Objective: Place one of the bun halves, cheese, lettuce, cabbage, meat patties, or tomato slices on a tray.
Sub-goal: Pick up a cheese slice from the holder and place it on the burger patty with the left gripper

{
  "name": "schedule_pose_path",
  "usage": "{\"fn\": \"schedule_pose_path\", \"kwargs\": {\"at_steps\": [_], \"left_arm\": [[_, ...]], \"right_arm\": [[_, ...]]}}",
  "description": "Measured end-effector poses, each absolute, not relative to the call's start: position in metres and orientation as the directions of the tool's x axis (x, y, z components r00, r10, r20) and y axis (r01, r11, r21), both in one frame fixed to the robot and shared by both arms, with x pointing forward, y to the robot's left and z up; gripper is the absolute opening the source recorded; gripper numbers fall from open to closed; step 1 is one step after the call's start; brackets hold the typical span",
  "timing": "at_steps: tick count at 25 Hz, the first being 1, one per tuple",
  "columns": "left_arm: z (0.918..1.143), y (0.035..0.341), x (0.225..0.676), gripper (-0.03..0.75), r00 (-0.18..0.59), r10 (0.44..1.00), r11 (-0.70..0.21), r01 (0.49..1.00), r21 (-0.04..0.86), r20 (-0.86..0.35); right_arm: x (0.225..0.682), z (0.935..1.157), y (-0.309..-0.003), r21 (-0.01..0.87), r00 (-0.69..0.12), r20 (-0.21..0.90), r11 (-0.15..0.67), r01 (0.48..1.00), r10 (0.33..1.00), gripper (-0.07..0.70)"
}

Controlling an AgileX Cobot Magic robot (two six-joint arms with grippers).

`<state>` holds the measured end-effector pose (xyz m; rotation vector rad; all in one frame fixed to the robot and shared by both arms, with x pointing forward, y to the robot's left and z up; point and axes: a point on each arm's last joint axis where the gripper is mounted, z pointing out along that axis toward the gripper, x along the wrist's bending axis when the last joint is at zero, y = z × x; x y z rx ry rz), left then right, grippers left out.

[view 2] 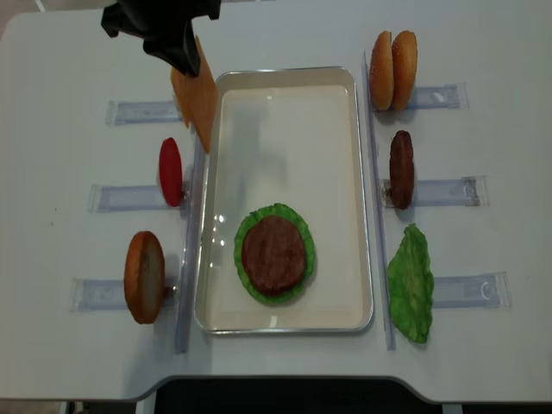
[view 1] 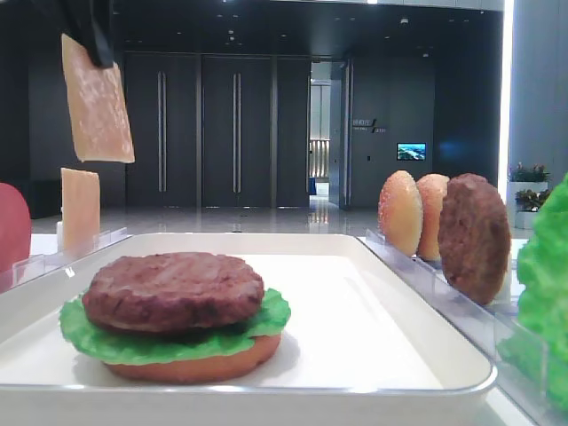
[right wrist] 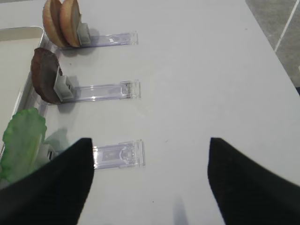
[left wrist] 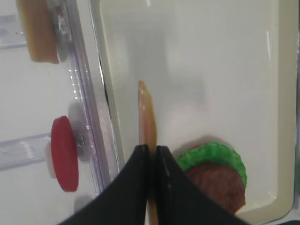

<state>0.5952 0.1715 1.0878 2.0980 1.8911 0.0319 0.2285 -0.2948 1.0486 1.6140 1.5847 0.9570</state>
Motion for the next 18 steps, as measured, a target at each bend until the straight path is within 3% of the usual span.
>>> {"fn": "schedule_pose_path", "kwargs": {"at_steps": [10,18], "left_arm": [[1.12,0.167,0.55,0.018,0.219,0.903,-0.116,0.953,0.28,-0.371],[1.093,0.16,0.528,0.018,0.245,0.829,-0.163,0.966,0.201,-0.503]], "right_arm": [[0.229,1.049,-0.295,0.862,-0.008,0.046,-0.036,0.506,0.999,0.488],[0.229,1.049,-0.295,0.862,-0.008,0.046,-0.036,0.506,0.999,0.488]]}}
